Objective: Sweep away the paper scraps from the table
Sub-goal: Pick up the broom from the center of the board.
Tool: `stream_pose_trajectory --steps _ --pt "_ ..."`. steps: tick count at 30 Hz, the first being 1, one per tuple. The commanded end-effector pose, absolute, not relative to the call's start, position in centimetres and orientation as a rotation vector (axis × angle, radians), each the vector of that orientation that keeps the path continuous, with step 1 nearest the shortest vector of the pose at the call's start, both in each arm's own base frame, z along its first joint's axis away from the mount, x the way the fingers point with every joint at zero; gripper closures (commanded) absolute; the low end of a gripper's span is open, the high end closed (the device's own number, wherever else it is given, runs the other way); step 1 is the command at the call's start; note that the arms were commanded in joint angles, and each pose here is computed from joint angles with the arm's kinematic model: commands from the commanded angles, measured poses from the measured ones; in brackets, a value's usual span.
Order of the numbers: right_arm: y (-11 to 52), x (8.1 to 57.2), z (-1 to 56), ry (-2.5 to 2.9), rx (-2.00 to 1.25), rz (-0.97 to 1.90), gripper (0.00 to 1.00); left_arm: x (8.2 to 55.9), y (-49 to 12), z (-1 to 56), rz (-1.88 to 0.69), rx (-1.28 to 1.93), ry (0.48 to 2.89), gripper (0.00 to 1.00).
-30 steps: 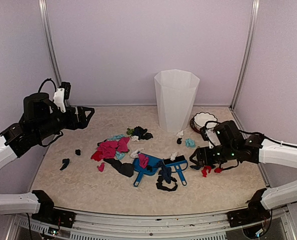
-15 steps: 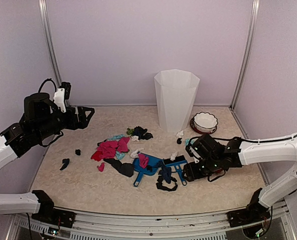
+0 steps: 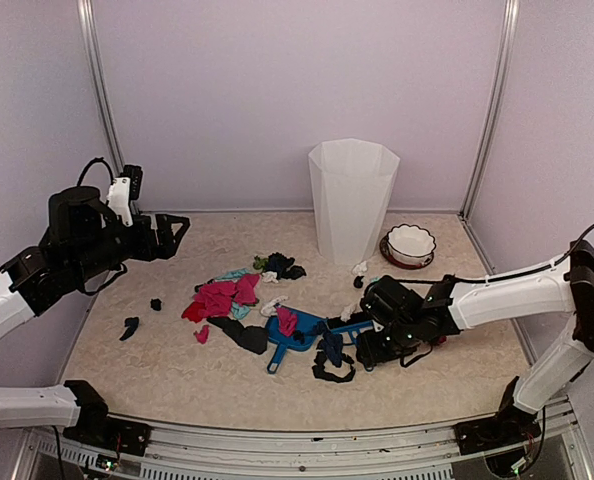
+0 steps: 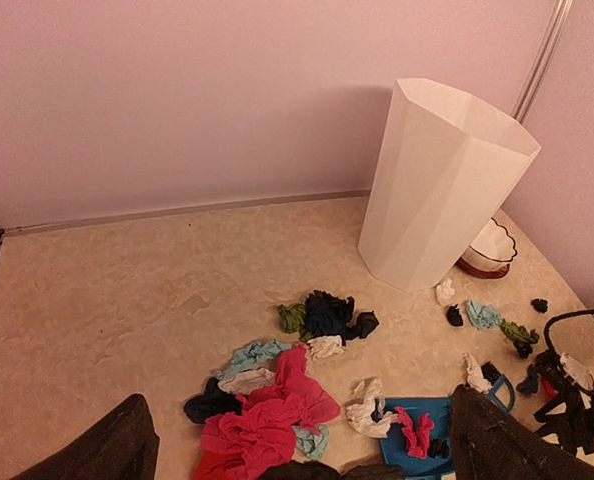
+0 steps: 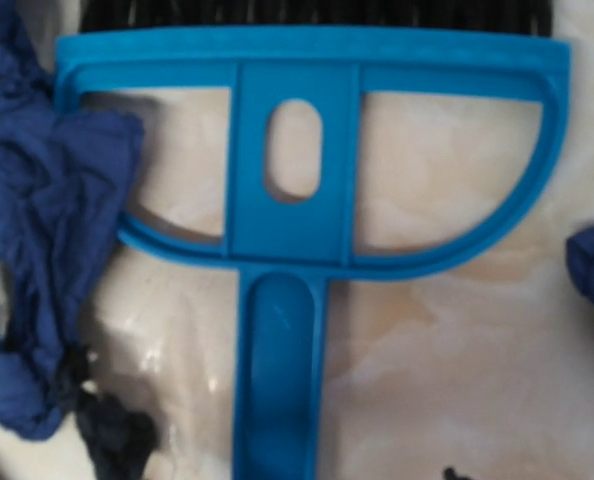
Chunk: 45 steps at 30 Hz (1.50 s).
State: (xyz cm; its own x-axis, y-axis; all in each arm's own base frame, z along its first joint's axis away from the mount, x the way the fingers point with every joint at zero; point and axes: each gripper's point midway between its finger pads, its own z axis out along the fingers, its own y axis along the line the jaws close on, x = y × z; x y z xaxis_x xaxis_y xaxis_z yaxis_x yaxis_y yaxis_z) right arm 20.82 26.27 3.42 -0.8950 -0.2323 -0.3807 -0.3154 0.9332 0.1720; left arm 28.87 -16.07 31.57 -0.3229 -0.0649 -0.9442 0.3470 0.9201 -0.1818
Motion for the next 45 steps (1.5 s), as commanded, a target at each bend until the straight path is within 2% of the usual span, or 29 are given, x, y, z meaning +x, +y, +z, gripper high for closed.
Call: stream_pose_trajectory --steps 1,8,13,23,31,45 --pt "26.6 21.3 3.1 2.723 -0.395 0.265 0.43 28.5 -15.6 32.3 -0.41 0.195 1.839 0.01" --pt "27.2 21.4 2.1 2.736 -0.431 0.216 0.47 28.3 -15.1 32.8 -0.401 0.182 1.819 0.01" --pt "26.8 21.2 1.3 2.753 -0.444 0.144 0.54 28.2 -15.1 33.0 -0.401 0.18 1.814 0.01" --pt "25.4 20.7 0.3 2.765 -0.455 -0.001 0.74 28.2 -14.8 33.2 -0.394 0.174 1.808 0.01" --pt "24.6 20.8 0.1 2.765 -0.451 -0.06 1.0 28.2 -14.8 33.1 -0.391 0.171 1.808 0.01" --pt "22.3 23.4 6.9 2.599 -0.422 -0.244 1.0 28.4 -14.9 32.8 -0.39 0.174 1.818 0.01"
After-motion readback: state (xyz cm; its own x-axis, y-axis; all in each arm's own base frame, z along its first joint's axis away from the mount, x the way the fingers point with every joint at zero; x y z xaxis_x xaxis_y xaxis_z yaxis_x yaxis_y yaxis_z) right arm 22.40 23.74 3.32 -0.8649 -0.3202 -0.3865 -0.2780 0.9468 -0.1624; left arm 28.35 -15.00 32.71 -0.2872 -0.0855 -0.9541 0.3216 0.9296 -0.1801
